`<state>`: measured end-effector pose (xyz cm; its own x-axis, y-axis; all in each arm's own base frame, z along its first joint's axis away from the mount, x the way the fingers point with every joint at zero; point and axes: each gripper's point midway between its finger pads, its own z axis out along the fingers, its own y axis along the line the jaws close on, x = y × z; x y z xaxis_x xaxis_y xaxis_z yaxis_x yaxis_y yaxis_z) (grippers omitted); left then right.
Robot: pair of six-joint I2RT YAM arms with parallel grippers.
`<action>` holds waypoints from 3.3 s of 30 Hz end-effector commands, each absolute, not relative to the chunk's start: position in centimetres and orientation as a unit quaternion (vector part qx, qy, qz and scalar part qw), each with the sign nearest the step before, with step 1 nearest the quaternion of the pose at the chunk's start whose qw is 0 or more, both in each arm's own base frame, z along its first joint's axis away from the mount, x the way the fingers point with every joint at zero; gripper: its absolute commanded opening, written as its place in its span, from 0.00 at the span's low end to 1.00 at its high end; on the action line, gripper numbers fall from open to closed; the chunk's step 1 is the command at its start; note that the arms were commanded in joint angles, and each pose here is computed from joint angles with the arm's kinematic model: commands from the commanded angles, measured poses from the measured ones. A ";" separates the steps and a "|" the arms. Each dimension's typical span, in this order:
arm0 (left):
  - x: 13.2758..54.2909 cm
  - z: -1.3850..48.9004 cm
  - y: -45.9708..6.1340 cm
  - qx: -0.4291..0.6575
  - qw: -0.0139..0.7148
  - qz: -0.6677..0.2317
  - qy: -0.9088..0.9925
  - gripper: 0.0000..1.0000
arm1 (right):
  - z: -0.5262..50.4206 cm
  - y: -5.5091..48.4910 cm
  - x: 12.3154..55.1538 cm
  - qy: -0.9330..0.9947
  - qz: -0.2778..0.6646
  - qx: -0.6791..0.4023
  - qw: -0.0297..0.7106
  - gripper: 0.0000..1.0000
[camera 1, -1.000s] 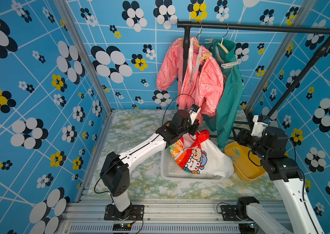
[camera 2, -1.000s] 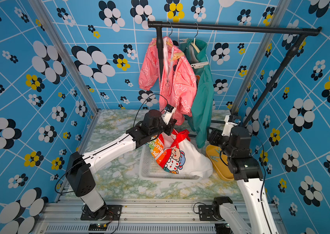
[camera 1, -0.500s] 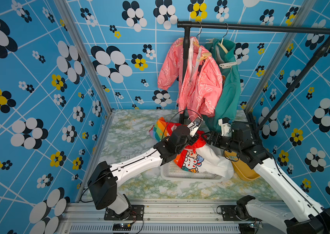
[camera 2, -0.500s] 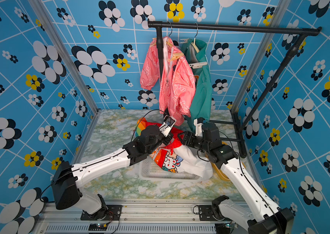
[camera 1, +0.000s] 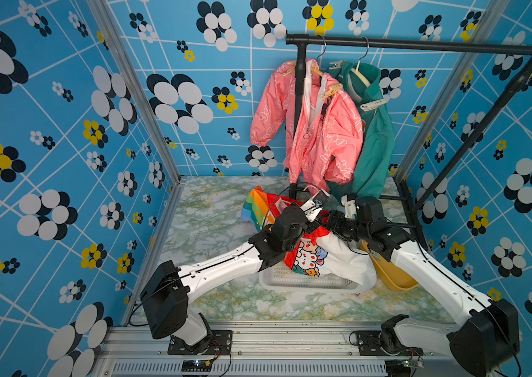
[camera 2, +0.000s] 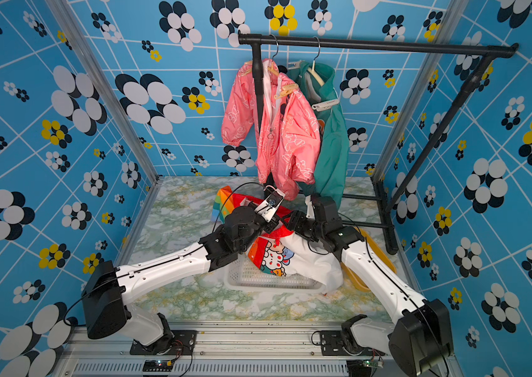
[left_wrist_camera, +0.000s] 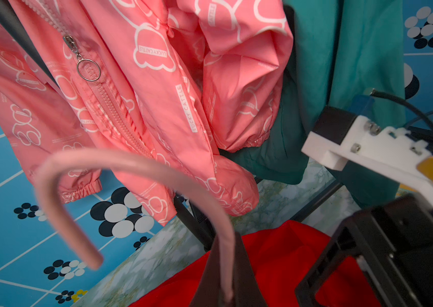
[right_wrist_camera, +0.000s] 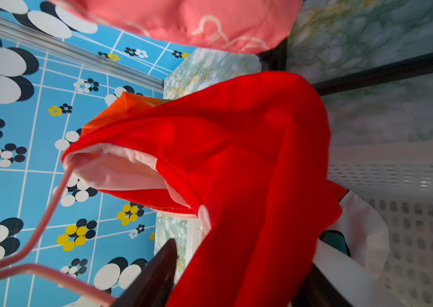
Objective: Remove the clothespins securing jackets to the hanger
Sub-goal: Remove the jacket from the hanger.
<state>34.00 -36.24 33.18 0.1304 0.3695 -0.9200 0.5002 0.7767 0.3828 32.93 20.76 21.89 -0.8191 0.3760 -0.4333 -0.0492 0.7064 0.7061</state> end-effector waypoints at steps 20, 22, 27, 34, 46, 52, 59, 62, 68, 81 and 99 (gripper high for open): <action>36.3 55.3 -20.9 0.161 0.809 -0.028 0.565 0.00 | 49.7 28.3 27.6 0.694 0.414 -0.229 0.543 0.00; 35.6 56.5 -19.7 0.153 0.817 -0.028 0.555 0.00 | 50.4 30.2 26.7 0.681 0.423 -0.254 0.541 0.00; 33.9 57.2 -19.1 0.163 0.818 -0.044 0.550 0.00 | 50.2 31.8 26.8 0.675 0.428 -0.258 0.543 0.00; 32.7 54.0 -21.8 0.200 0.792 -0.095 0.569 0.00 | 43.0 27.3 28.5 0.749 0.322 -0.187 0.548 0.00; 26.1 50.3 -36.8 0.355 0.756 -0.139 0.532 0.00 | 31.5 14.3 28.2 0.813 0.187 0.012 0.551 0.00; 23.3 47.2 -41.5 0.404 0.733 -0.121 0.533 0.00 | 21.9 11.5 30.1 0.865 0.127 0.081 0.478 0.00; 20.0 49.5 -42.2 0.432 0.739 -0.131 0.500 0.00 | 18.2 7.2 30.7 0.871 0.083 0.154 0.460 0.00; 19.6 49.6 -43.3 0.444 0.733 -0.151 0.493 0.00 | 17.2 6.0 30.5 0.874 0.066 0.171 0.451 0.00; 20.0 48.1 -46.7 0.461 0.721 -0.165 0.491 0.00 | 15.6 4.0 29.9 0.876 0.032 0.195 0.439 0.00; 24.2 48.9 -43.7 0.405 0.775 -0.010 0.485 0.00 | 11.1 -0.4 28.0 0.874 0.011 0.279 0.398 0.00; 30.5 48.7 -32.4 0.239 0.758 -0.126 0.593 0.00 | 11.7 6.4 31.4 0.876 0.175 0.154 0.422 0.00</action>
<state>30.40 -38.08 40.60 0.2344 0.3729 -0.8977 0.5452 0.7141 0.4390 32.58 6.79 15.04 -0.5243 0.4619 -0.7153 0.1056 0.8689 0.4836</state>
